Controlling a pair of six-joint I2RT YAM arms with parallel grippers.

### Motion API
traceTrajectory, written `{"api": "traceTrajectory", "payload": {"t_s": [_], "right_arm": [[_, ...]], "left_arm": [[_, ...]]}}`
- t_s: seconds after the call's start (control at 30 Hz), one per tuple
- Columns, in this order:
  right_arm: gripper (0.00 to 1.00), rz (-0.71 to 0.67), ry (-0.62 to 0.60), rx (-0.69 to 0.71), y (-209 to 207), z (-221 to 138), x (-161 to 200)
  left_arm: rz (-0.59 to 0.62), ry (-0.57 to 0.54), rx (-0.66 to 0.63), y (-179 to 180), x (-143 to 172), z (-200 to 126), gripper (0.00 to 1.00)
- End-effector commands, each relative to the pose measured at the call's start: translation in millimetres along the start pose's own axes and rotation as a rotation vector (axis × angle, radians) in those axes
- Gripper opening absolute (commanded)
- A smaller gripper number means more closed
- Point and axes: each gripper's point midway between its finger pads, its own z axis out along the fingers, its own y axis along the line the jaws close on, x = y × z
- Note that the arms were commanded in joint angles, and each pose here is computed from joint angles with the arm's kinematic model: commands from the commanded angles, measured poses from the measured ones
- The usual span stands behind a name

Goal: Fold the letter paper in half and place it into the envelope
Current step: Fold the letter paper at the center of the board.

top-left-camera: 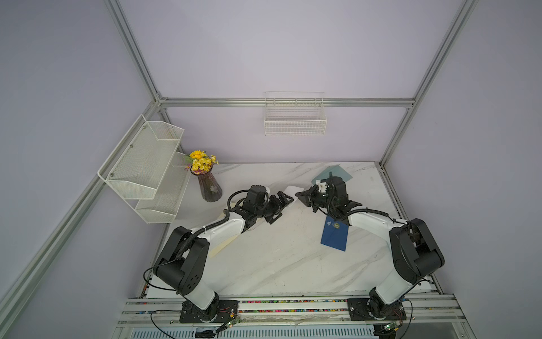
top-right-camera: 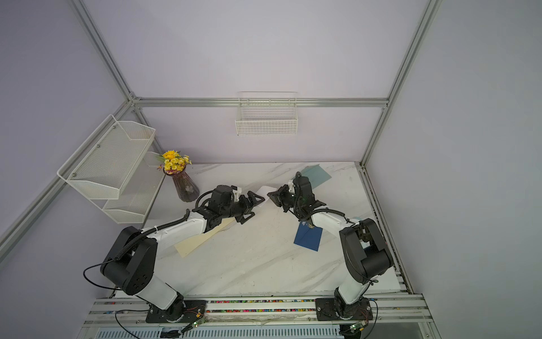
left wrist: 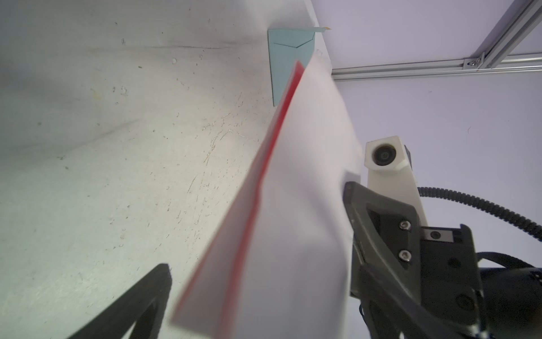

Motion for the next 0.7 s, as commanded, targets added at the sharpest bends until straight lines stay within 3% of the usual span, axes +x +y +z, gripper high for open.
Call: {"api": "traceTrajectory", "payload": {"t_s": [0.0,0.23,0.43,0.67], "right_arm": [[0.0,-0.012,-0.033,-0.066,21.4,-10.7,-2.5],[0.0,0.025,-0.037,-0.082,8.7,-16.3,2.8],[0.0,0.042,-0.029,-0.08,-0.6,-17.1,12.0],[0.0,0.051,-0.026,-0.082,-4.8,-13.8,16.6]], "left_arm": [[0.024,-0.025,0.028,-16.7,-6.9,-10.9,1.0],[-0.007,-0.082,0.088,-18.7,-18.0,-17.1,0.99],[-0.049,-0.126,0.183,-21.7,-32.1,-16.5,0.83],[-0.079,-0.119,0.26,-24.6,-37.5,-10.1,0.72]]}}
